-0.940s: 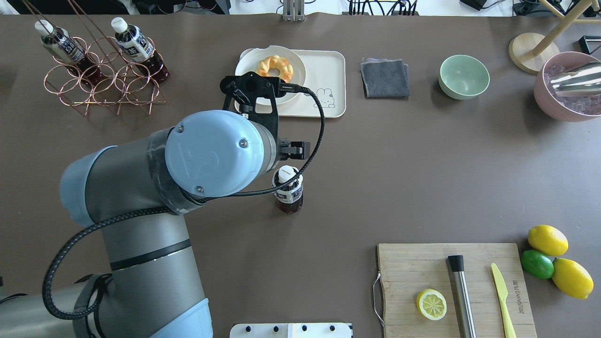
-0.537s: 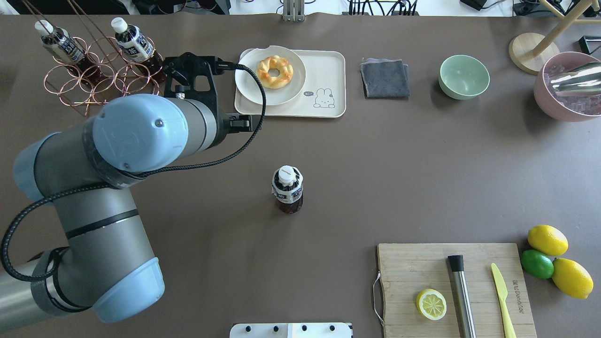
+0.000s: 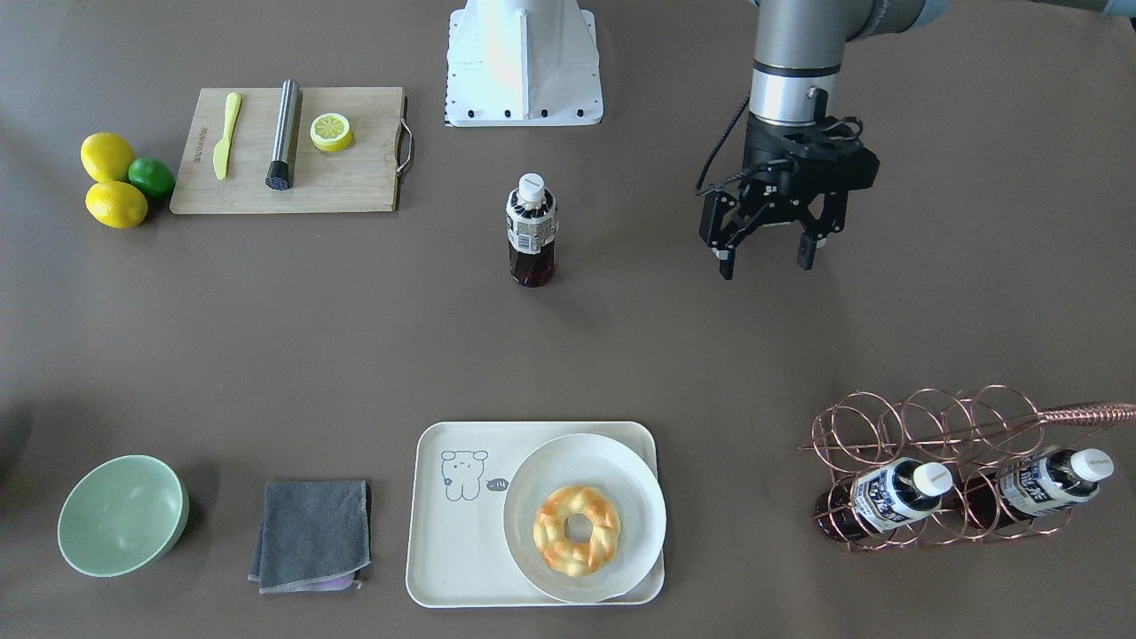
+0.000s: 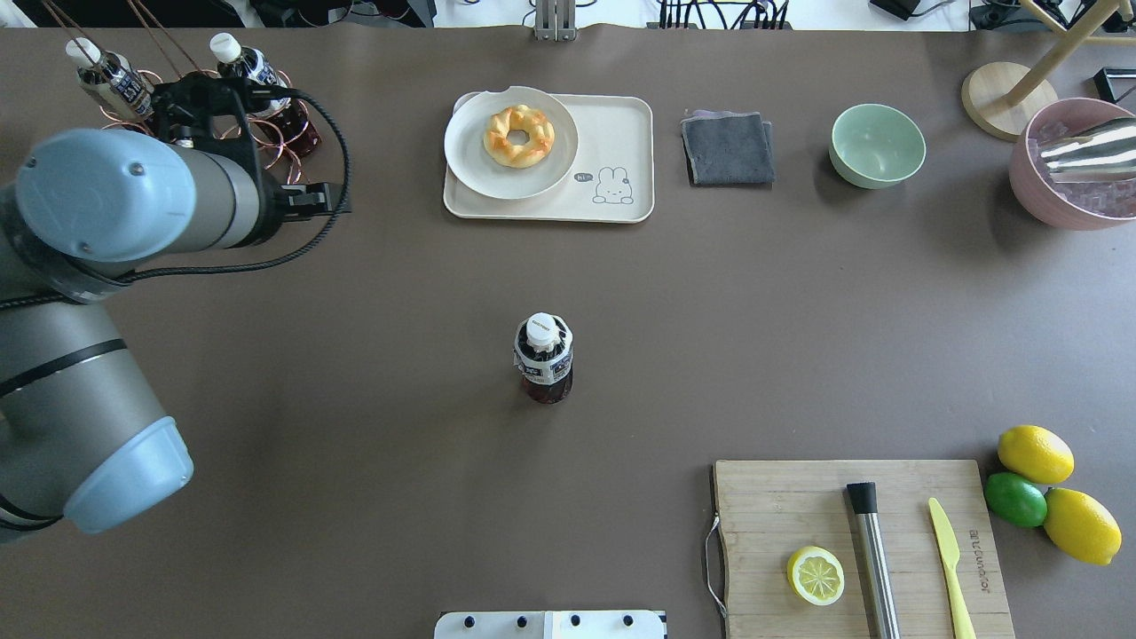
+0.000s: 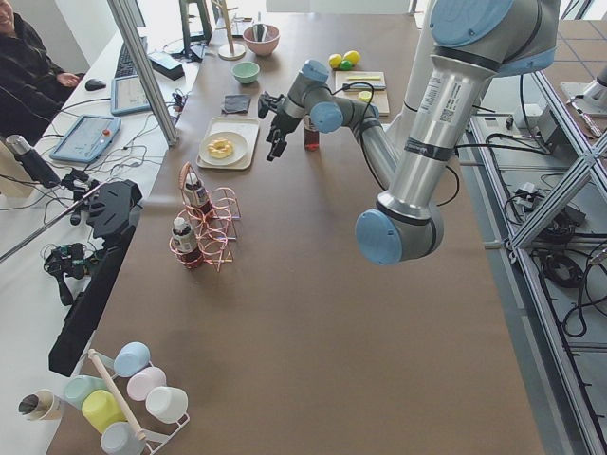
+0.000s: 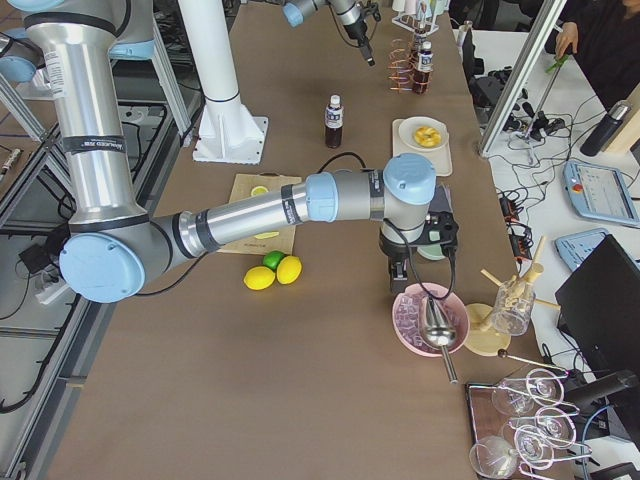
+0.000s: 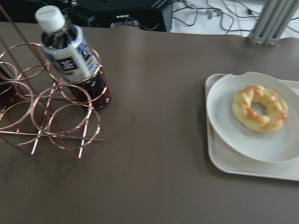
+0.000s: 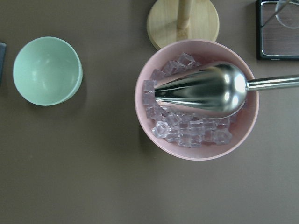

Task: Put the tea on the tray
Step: 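Open the left gripper and withdraw it while the right arm reaches toward the bottle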

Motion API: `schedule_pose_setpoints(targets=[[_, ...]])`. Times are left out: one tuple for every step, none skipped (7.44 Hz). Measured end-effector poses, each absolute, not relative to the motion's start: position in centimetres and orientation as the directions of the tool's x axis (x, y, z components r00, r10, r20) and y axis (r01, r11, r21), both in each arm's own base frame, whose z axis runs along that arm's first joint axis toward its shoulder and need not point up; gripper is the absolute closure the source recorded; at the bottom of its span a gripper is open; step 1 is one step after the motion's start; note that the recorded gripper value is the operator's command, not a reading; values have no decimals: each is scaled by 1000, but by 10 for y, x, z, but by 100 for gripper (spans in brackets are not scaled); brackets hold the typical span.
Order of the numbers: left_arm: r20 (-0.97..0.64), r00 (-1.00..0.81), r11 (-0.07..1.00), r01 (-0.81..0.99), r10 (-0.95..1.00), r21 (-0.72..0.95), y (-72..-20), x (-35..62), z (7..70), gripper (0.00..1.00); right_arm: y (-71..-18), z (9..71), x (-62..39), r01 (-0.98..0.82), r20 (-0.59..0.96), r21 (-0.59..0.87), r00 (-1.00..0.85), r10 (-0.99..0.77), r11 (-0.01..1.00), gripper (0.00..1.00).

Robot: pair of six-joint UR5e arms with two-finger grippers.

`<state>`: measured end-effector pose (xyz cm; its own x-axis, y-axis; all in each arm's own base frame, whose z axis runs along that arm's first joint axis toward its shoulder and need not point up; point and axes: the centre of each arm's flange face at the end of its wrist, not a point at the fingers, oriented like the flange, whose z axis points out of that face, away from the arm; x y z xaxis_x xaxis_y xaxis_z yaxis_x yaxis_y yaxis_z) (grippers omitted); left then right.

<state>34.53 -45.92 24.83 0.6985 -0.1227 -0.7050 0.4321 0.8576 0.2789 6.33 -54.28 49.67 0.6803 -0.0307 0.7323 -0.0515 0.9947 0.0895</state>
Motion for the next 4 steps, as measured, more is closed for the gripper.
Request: schedule_pose_setpoints(targets=[[-660,727,876,430,-191,220,-471,308,300,3,-555,454,24,-46,740,103,671,-46,994,0],[-610,767,887,407,-202,218,-487,257,338,3,-564,407,-18,-41,751,118,657,-62,992,0],[-570,801,914,352,-182,203,-503,194,376,3,-569,361,-66,-29,761,128,644,-80,991,0],[-561,813,942,294,-158,161,-518,129,417,3,-572,320,-113,-23,765,133,639,-88,991,0]])
